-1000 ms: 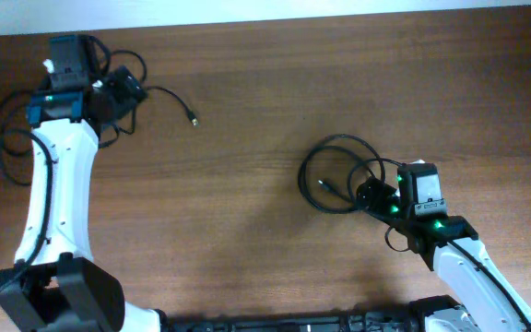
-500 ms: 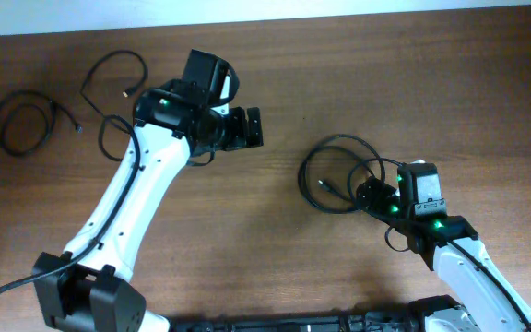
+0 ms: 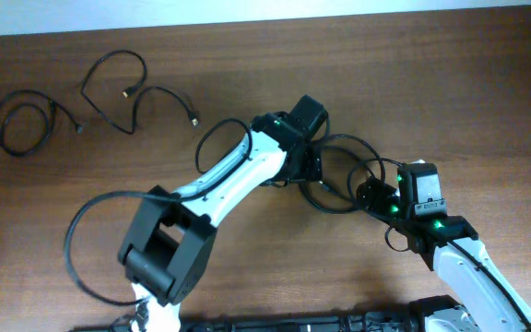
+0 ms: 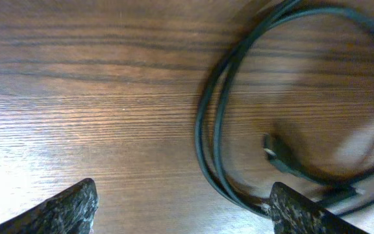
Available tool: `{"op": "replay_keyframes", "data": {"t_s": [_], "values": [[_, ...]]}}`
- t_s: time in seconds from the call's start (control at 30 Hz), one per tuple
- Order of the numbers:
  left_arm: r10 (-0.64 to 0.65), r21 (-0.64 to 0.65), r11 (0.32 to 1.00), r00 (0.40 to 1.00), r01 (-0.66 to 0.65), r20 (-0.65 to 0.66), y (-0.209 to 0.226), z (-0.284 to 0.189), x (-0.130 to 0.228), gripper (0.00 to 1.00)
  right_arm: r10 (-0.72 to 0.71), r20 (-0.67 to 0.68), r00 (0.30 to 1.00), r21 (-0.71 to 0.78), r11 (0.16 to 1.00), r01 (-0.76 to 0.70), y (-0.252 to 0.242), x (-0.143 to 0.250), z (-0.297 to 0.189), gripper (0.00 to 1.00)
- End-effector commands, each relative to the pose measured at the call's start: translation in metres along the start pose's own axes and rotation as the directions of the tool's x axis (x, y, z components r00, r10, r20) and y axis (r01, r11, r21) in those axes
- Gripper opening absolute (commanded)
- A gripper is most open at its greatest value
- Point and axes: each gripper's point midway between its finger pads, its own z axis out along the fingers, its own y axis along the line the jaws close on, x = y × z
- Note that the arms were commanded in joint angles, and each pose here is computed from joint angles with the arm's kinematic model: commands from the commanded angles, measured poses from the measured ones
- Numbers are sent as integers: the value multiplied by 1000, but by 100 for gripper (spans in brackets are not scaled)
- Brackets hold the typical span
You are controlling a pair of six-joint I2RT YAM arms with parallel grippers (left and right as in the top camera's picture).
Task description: Untangle cables
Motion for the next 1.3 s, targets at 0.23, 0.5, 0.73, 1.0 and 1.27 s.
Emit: {"op": "replay_keyframes", "data": {"t_s": [0.23,0.5,0.73,1.0,1.27], "values": [[-107,-21,994,990,105,-97,-7,50,18,71,-9,10,1000,7,1000,9,0,-2,-1,99],[-171,-71,984,971,161,-165,-4,75,37,44,-9,10,1000,7,1000,9,0,-2,-1,99],[-218,-362,911,976,198,-14,78,11,10,0,-9,10,1000,7,1000,9,0,-2,-1,99],[-419,-67,864,786,499,454,147,-191,-51,0,-9,10,1000,6,1000,9,0,-2,-1,99],[-499,-16,605,394,796,772,241,-297,-5,0,-9,10,1000,7,1000,9,0,-2,-1,99]]}}
